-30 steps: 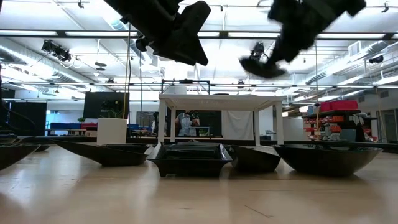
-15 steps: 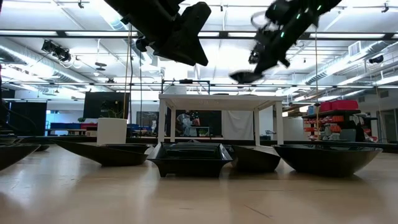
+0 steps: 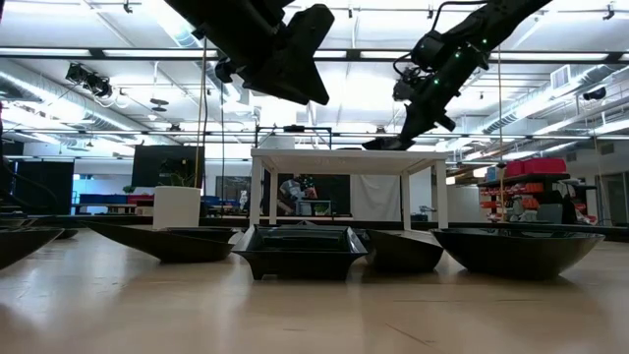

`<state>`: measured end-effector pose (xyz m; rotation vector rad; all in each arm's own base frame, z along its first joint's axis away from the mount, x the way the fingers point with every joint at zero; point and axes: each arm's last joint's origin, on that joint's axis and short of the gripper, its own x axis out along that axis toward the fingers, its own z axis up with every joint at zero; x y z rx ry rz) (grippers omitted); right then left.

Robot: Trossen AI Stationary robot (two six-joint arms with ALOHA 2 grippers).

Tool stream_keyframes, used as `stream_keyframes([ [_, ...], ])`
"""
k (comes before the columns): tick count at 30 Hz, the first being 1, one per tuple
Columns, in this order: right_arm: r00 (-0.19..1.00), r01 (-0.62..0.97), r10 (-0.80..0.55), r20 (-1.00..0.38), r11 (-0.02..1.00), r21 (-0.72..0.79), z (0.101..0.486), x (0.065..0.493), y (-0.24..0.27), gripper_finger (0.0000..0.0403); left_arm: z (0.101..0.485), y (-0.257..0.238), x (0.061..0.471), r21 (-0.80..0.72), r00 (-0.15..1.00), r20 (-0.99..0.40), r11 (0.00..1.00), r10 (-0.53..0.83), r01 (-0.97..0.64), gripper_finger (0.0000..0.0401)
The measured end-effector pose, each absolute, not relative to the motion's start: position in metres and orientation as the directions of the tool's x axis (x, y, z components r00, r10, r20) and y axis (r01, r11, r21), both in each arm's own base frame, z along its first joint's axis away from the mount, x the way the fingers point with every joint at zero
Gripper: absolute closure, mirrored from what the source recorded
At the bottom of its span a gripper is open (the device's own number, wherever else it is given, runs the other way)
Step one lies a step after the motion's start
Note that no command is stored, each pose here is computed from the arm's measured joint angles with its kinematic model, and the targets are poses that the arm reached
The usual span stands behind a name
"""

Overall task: Pick & Place Mini shaped plates
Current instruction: Stack the black plate on top of the black plate on the shelf

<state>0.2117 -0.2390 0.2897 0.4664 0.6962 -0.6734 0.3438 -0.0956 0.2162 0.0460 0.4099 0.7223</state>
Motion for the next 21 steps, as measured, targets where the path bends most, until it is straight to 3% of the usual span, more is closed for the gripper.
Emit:
stream_keyframes([
  [9,0.576,0.689,-0.404,-0.710,0.708,0.156,0.290,0.212,-0.239,0.0377,0.216,-0.096,0.344,0.178,0.676,-0.351,0.755,0.648,-0.631,0.0220],
  [21,0.656,0.602,-0.443,-0.611,0.795,0.070,0.311,0.211,-0.233,0.0261,0.216,-0.096,0.344,0.177,0.676,-0.351,0.755,0.648,-0.631,0.0220],
])
